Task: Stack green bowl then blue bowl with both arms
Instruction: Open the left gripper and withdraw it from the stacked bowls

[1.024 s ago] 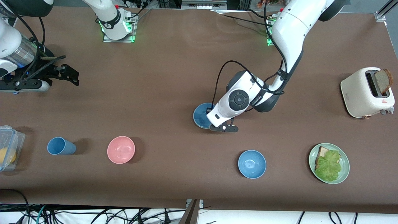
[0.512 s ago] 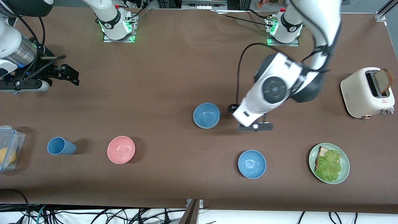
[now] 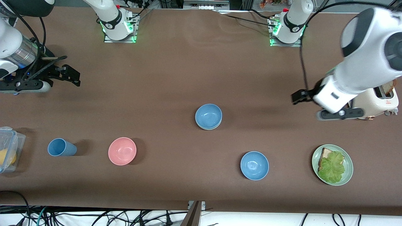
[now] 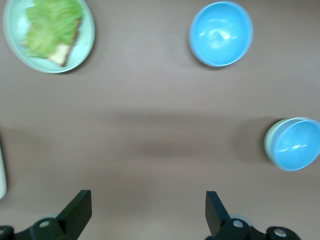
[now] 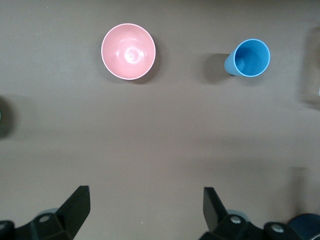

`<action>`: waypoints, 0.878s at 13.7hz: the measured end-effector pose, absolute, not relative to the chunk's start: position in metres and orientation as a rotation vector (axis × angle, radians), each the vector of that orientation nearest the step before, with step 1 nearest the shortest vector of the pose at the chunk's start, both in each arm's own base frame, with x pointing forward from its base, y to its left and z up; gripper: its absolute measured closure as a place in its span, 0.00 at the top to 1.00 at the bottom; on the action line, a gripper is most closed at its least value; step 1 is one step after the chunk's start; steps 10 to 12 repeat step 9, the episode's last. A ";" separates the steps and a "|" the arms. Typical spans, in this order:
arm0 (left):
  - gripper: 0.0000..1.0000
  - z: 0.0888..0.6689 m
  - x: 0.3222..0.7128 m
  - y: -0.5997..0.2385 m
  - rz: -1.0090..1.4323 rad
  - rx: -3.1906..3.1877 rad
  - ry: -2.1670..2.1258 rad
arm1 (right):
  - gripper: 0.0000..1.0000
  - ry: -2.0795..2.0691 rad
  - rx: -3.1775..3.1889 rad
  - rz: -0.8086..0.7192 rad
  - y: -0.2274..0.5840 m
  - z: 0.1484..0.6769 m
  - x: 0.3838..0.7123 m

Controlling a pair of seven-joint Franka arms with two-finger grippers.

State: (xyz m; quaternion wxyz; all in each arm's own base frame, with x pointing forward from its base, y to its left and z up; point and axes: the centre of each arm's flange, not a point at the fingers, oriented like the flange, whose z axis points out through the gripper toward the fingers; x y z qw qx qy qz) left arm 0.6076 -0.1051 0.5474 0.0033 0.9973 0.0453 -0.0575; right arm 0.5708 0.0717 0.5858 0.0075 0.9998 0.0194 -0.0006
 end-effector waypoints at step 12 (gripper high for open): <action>1.00 0.561 0.531 -0.085 -0.119 3.146 0.157 | 1.00 0.067 3.126 -0.002 0.074 0.586 0.571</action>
